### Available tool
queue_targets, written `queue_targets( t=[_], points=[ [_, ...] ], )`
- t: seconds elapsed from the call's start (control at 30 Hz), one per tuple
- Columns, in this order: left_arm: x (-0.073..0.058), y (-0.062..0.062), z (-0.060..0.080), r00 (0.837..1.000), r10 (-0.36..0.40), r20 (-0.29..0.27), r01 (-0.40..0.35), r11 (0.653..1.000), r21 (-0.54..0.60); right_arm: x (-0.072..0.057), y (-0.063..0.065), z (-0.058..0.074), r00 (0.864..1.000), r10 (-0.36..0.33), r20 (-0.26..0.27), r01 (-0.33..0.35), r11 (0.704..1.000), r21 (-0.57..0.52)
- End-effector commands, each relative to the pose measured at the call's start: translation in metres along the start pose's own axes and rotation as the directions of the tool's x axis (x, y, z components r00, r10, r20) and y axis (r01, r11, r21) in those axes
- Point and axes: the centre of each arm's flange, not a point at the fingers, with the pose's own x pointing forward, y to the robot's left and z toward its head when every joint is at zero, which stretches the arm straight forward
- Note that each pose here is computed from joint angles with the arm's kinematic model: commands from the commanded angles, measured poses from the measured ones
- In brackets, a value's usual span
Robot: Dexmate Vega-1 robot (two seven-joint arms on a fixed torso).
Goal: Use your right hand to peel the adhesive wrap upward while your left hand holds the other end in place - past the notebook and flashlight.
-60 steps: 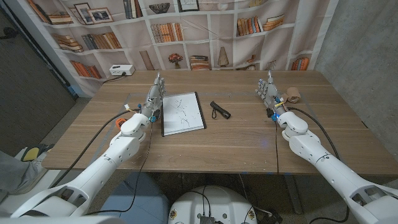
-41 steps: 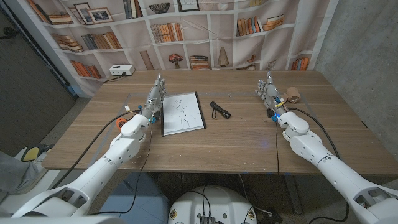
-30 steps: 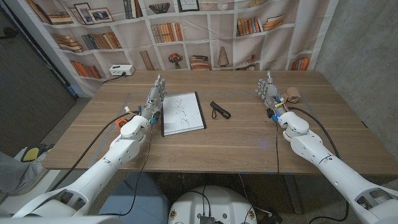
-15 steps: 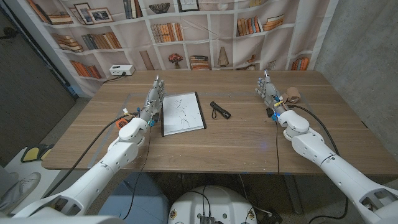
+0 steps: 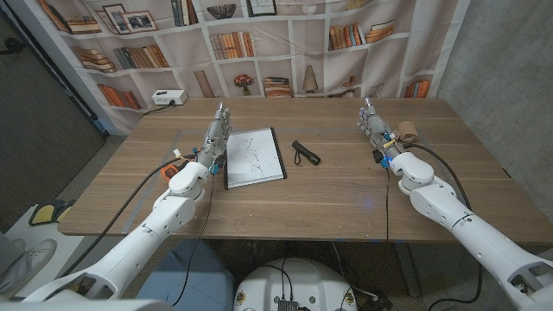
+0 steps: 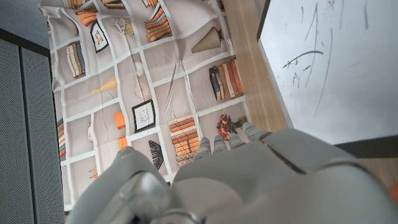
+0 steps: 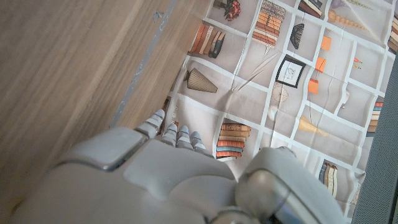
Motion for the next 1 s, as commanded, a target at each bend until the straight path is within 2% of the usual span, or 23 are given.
queue_targets(
  t=[0.03, 0.3, 1.0],
  points=[
    [-0.004, -0.011, -0.001, 1.000, 0.002, -0.003, -0.002, 1.000, 0.002, -0.005, -0.010, 0.008, 1.000, 0.027, -0.007, -0.027, 0.997, -0.071],
    [-0.005, -0.017, -0.002, 1.000, 0.005, -0.008, -0.005, 1.000, 0.002, -0.007, -0.015, 0.009, 0.999, 0.034, -0.015, -0.036, 0.992, -0.119],
    [0.002, -0.021, -0.011, 0.999, 0.019, -0.032, -0.019, 1.000, -0.004, 0.008, -0.022, 0.017, 1.000, 0.017, -0.024, -0.024, 0.955, -0.297]
  ],
)
